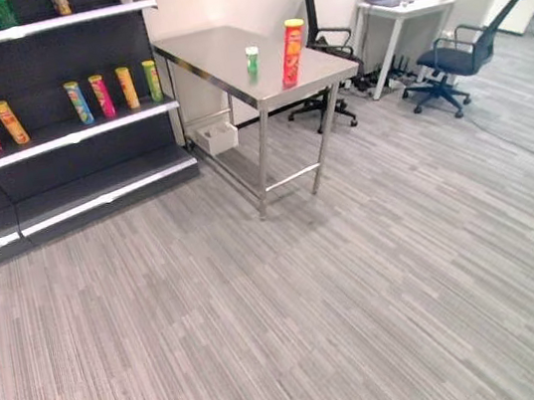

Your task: Put the goods on the table back onto the shelves and tidy them up.

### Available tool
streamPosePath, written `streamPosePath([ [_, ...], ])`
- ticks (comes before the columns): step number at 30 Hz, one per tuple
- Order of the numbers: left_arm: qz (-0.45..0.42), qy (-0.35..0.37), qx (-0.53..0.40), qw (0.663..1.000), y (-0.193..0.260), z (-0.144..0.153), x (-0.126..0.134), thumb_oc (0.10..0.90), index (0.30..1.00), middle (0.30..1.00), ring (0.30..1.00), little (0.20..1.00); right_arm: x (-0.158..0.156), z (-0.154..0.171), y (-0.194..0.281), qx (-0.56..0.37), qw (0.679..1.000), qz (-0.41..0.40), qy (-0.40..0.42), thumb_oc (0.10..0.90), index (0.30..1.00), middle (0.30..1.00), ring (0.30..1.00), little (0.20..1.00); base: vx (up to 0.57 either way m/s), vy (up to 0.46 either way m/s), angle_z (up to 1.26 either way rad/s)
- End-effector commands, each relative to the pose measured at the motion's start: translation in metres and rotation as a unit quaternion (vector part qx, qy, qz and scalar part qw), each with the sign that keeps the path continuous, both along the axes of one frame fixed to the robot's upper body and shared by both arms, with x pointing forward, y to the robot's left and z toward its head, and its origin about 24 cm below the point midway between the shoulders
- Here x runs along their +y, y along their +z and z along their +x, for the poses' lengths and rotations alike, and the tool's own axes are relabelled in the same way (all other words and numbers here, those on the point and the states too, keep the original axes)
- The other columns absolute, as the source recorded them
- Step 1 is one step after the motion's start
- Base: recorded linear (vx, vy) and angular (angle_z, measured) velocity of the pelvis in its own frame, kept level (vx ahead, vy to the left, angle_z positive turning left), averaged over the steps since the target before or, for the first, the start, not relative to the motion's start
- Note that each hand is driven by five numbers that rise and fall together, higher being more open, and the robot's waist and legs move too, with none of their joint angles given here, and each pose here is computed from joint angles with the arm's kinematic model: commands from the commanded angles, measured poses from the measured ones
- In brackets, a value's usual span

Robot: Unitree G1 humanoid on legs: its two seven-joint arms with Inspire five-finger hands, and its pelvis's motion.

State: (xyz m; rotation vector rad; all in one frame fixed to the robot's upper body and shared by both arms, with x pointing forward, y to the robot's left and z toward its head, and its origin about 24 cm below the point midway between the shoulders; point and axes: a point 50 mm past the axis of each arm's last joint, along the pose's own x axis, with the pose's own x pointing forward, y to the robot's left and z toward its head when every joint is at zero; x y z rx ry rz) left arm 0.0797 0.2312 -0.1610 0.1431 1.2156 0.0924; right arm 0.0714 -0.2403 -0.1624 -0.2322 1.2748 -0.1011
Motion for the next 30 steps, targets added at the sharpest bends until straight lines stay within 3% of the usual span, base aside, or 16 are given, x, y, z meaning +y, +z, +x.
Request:
streamPosePath([
  [1, 0.001, -0.006, -0.074, 0.997, 0.012, 0.043, 0.002, 0.8, 0.9, 0.9, 0.9, 0.9, -0.018, 0.025, 0.011, -0.043, 0.999, -0.028, 0.007, 0.8, 0.9, 0.9, 0.9, 0.9, 0.0, 0.0, 0.0],
  [22, 0.021, -0.038, -0.068, 0.997, 0.014, 0.045, 0.007, 0.8, 0.9, 0.9, 0.9, 0.9, -0.024, 0.027, 0.013, -0.04, 0.998, -0.034, 0.017, 0.8, 0.9, 0.9, 0.9, 0.9, 0.0, -0.011, -0.02],
  [26, 0.018, -0.015, -0.071, 0.997, 0.014, 0.045, 0.008, 0.8, 0.9, 0.9, 0.9, 0.9, -0.024, 0.034, 0.015, -0.053, 0.998, -0.036, 0.025, 0.8, 0.9, 0.9, 0.9, 0.9, 0.04, -0.148, 0.12],
  [30, 0.031, 0.005, -0.11, 0.993, 0.022, 0.065, 0.007, 0.8, 0.9, 0.9, 0.9, 0.9, -0.03, 0.048, 0.023, -0.086, 0.995, -0.052, 0.025, 0.8, 0.9, 0.9, 0.9, 0.9, 0.1, -0.208, 0.33],
])
